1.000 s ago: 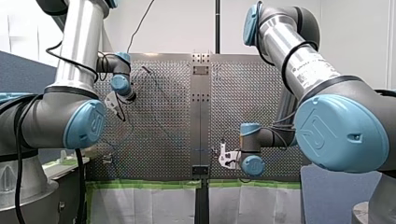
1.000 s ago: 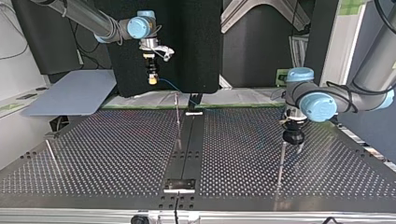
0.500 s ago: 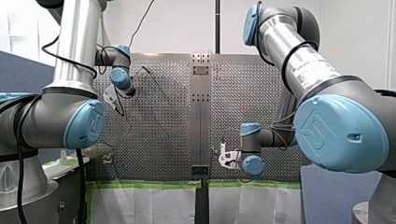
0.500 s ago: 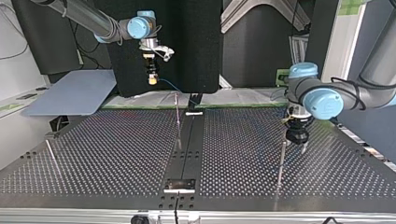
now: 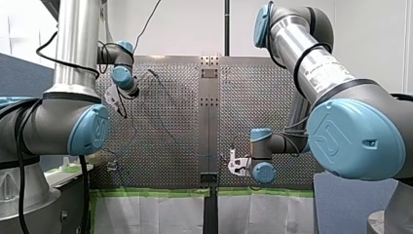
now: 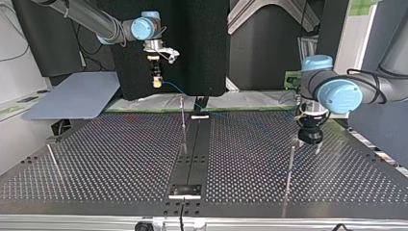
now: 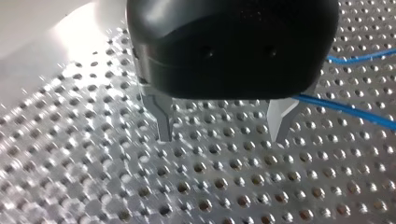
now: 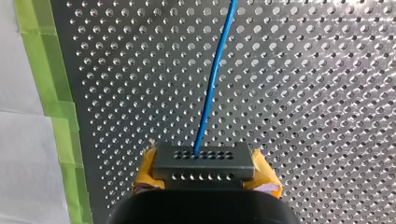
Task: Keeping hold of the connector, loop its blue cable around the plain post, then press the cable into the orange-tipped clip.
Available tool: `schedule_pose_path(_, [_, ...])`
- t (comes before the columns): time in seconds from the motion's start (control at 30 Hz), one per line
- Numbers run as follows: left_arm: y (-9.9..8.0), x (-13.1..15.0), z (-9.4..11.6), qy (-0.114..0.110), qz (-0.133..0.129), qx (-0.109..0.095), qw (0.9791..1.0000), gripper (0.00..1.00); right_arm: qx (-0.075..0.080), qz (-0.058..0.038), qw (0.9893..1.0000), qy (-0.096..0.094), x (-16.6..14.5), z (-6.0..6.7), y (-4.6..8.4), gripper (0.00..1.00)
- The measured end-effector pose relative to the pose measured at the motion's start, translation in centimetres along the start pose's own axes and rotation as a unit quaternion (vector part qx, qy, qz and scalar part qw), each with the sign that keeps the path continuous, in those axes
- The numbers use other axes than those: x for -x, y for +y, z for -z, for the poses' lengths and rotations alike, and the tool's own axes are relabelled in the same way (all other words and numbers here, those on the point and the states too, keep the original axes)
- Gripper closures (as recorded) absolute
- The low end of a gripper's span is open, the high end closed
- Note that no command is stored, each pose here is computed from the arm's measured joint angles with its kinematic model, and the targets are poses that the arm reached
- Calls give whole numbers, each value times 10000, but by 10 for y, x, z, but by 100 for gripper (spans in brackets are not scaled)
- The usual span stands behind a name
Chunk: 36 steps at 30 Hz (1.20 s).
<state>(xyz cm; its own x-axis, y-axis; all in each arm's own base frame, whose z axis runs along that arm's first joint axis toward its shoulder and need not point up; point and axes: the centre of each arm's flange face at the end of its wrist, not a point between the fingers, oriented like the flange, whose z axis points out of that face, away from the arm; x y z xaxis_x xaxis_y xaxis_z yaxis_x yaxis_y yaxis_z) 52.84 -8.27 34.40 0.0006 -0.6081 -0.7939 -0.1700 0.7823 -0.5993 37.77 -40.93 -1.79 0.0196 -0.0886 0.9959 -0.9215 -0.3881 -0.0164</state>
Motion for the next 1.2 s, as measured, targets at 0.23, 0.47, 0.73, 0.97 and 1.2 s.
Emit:
schedule_pose_path(0.23, [-4,-1,13,69,-59,-115,9999,1,0,-2,10000,11,0,-1,0,100])
schedule_pose_path(0.47, [-11,-1,35,200,-74,-357,9991,1,0,-3,10000,19,-1,-1,0,100])
schedule_pose_path(0.73, [-15,9,63,184,-86,-482,9986,1,7,-3,10000,10,-1,-2,0,100])
schedule_pose_path(0.97, [-26,30,86,95,-334,-484,9982,1,6,-13,10000,13,-1,-2,0,100])
schedule_pose_path(1.2, [-54,68,108,-162,-687,-592,9958,1,6,-15,10000,8,-2,-3,0,100])
